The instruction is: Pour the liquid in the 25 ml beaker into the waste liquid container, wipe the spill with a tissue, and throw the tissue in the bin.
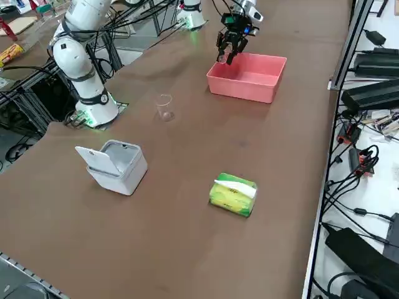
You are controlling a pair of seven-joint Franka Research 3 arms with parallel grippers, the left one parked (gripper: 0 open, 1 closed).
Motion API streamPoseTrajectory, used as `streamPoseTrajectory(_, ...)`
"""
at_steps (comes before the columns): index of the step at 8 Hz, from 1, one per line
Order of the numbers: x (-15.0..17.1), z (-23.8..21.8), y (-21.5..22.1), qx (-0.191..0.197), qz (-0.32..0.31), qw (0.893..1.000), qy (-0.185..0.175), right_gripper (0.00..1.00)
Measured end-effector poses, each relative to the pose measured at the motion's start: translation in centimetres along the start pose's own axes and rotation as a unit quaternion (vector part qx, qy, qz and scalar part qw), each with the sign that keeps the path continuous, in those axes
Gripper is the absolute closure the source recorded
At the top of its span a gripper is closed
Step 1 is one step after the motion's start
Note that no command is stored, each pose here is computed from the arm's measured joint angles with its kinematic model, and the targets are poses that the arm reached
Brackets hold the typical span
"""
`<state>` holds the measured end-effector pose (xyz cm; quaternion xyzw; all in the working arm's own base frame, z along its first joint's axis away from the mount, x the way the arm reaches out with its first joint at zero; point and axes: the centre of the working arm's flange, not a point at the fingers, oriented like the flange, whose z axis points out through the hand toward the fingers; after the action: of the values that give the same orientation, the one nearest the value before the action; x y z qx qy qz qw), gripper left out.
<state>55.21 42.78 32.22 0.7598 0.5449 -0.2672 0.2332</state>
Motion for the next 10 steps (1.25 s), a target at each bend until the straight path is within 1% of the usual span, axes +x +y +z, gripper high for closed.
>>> streamPoseTrajectory(2,-1.2,-2.2,0.7,0.002,0.009,0.999,0.032,0.53)
streamPoseTrajectory(3,-2.4,-3.4,1.4,0.010,0.016,0.998,0.056,0.53)
streamPoseTrajectory(4,-4.0,-4.8,2.5,0.023,0.023,0.995,0.094,0.53)
streamPoseTrajectory(5,-6.0,-6.3,3.8,0.039,0.033,0.988,0.146,0.53)
streamPoseTrajectory(6,-8.3,-7.5,5.5,0.053,0.046,0.979,0.192,0.53)
streamPoseTrajectory(7,-11.1,-8.5,7.4,0.066,0.061,0.968,0.236,0.53)
streamPoseTrajectory(8,-14.4,-9.0,9.8,0.079,0.069,0.954,0.281,0.53)
streamPoseTrajectory(10,-20.5,-7.7,14.0,0.094,0.068,0.927,0.356,0.53)
